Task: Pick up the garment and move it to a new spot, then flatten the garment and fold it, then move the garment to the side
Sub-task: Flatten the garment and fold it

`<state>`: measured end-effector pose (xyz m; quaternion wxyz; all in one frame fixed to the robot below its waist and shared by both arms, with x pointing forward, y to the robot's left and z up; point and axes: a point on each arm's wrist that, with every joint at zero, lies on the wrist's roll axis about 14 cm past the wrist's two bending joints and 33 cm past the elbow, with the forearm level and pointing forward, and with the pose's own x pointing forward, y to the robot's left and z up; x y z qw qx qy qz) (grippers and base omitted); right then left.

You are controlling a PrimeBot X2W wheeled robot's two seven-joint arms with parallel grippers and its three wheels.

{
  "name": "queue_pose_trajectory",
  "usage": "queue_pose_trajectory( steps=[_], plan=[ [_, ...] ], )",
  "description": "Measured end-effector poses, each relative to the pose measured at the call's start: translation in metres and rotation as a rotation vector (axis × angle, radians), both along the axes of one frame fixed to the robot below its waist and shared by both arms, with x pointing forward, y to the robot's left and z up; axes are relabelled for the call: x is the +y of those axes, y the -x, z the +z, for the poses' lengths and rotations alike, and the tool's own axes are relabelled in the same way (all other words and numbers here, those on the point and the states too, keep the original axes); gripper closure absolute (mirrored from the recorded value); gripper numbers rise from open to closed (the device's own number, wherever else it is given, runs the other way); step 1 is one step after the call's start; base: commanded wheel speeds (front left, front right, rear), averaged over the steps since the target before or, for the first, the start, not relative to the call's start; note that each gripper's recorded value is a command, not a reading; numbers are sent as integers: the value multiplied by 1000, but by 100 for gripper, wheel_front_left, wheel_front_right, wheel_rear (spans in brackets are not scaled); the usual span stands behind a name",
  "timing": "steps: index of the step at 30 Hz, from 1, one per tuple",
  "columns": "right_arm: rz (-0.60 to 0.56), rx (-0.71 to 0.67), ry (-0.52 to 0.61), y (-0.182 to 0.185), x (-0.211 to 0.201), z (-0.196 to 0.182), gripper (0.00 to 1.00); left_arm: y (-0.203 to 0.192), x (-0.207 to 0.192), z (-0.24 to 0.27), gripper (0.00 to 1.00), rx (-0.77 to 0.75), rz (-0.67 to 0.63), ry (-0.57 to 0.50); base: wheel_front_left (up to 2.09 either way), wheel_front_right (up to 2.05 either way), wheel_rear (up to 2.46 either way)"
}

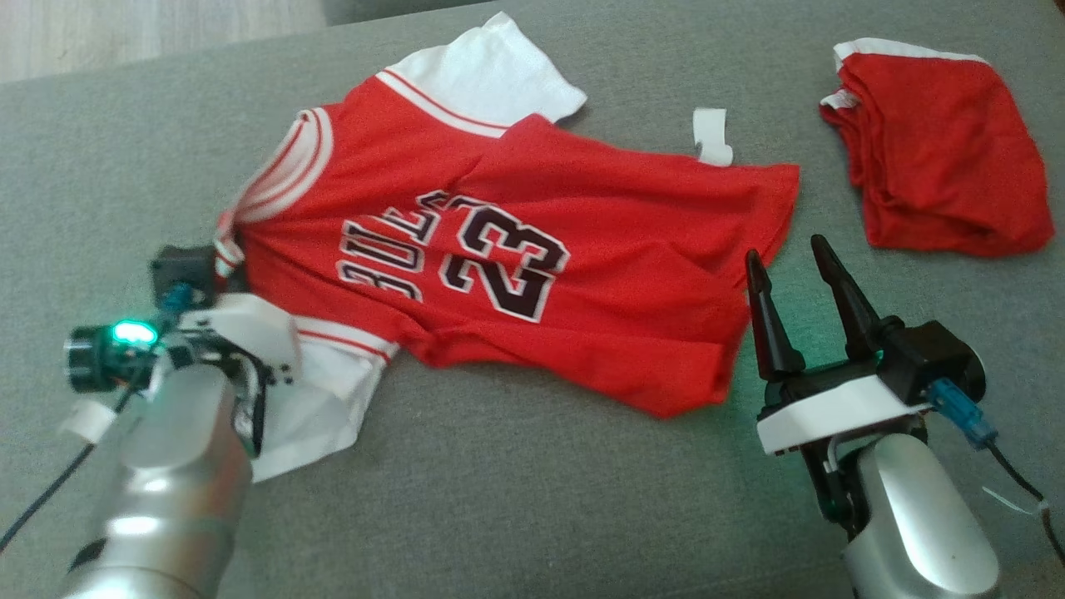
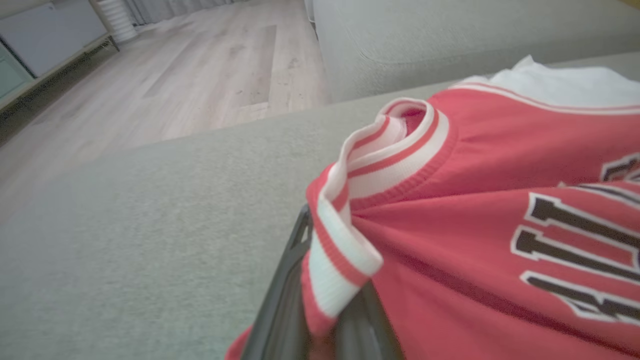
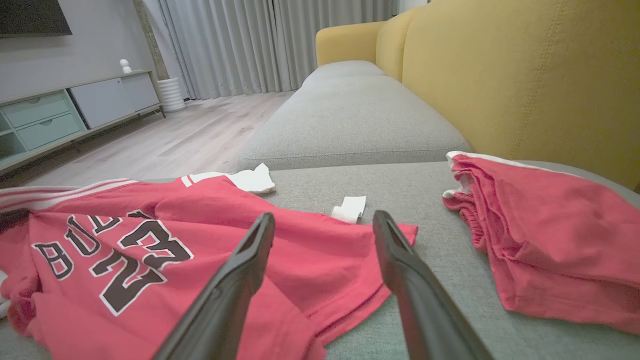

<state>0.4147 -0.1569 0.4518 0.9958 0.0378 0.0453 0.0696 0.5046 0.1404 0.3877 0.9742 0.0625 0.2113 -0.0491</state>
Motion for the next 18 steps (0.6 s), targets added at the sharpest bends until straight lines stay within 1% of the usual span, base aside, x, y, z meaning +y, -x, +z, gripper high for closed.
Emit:
queue_pose_trajectory(
  steps=[4, 8, 9, 10, 15, 18],
  plan=[
    [19, 0, -2, -2, 7, -1, 0, -10, 26, 16, 100, -70, 89, 16, 0, 0, 0],
    [38, -2, 2, -4, 13, -1, 0, -7, 49, 20, 100, -84, 149, 1, 0, 0, 0],
    [42, -3, 1, -4, 15, 0, 0, -6, 51, 19, 57, -81, 151, -1, 0, 0, 0],
    [47, -4, 0, -5, 16, 0, 0, -4, 53, 19, 0, -80, 153, -3, 0, 0, 0],
    [70, -20, -6, -8, 25, 5, 0, 5, 59, 26, 0, -105, 140, -11, 0, 0, 0],
    [77, -36, -8, -9, 28, 11, 0, 8, 55, 37, 0, -147, 118, 8, 0, 0, 0]
  ],
)
